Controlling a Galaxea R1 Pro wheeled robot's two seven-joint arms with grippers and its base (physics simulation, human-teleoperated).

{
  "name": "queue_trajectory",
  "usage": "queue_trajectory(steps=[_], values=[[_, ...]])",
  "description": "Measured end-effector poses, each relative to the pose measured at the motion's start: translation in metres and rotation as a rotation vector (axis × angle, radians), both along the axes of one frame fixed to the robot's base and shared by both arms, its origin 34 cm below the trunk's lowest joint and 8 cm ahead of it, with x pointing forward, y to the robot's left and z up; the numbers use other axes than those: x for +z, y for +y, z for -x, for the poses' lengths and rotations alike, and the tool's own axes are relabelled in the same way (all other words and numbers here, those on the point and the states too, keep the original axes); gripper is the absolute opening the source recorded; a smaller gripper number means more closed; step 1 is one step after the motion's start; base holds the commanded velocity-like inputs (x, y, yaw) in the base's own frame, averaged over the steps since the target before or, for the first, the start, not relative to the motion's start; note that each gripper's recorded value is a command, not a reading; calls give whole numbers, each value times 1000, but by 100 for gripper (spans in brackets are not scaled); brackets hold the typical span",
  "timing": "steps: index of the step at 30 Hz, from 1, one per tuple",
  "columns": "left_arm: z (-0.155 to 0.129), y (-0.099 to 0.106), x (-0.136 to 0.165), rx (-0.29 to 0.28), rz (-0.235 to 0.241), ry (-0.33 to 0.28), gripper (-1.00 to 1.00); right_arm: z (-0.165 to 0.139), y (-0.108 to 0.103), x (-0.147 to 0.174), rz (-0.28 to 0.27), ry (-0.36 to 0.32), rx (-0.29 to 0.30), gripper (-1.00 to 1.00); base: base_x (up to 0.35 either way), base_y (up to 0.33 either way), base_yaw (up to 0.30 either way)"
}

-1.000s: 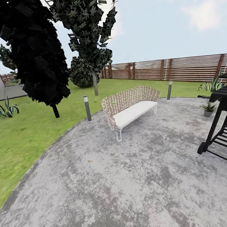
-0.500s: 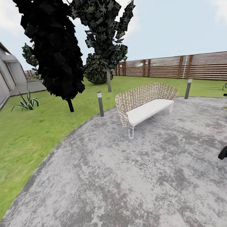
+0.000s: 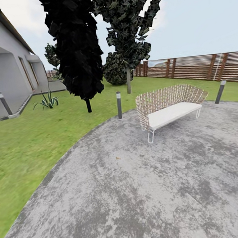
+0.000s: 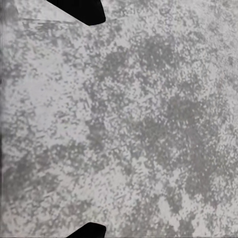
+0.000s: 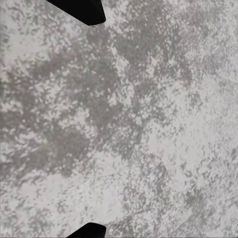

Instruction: Pick up the pesticide atomizer in the garden and spray insectifuge to fully cover both potted plants in the garden.

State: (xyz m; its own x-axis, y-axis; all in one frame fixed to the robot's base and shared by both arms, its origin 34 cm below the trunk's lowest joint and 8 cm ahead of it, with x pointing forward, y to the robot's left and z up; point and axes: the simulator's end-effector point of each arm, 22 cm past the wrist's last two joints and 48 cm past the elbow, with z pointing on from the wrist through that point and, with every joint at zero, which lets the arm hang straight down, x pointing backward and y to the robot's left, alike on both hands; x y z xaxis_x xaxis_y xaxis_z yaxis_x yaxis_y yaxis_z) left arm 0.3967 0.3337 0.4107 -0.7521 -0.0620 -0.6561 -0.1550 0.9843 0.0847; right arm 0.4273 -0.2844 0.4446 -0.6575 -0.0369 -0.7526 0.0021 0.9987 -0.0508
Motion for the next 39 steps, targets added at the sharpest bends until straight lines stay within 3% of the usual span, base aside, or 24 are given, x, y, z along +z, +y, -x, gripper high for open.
queue_trajectory(steps=[39], values=[[24,0,-88,0,0,34,100,23,1,-89,-2,32,0,100,0,0,271]])
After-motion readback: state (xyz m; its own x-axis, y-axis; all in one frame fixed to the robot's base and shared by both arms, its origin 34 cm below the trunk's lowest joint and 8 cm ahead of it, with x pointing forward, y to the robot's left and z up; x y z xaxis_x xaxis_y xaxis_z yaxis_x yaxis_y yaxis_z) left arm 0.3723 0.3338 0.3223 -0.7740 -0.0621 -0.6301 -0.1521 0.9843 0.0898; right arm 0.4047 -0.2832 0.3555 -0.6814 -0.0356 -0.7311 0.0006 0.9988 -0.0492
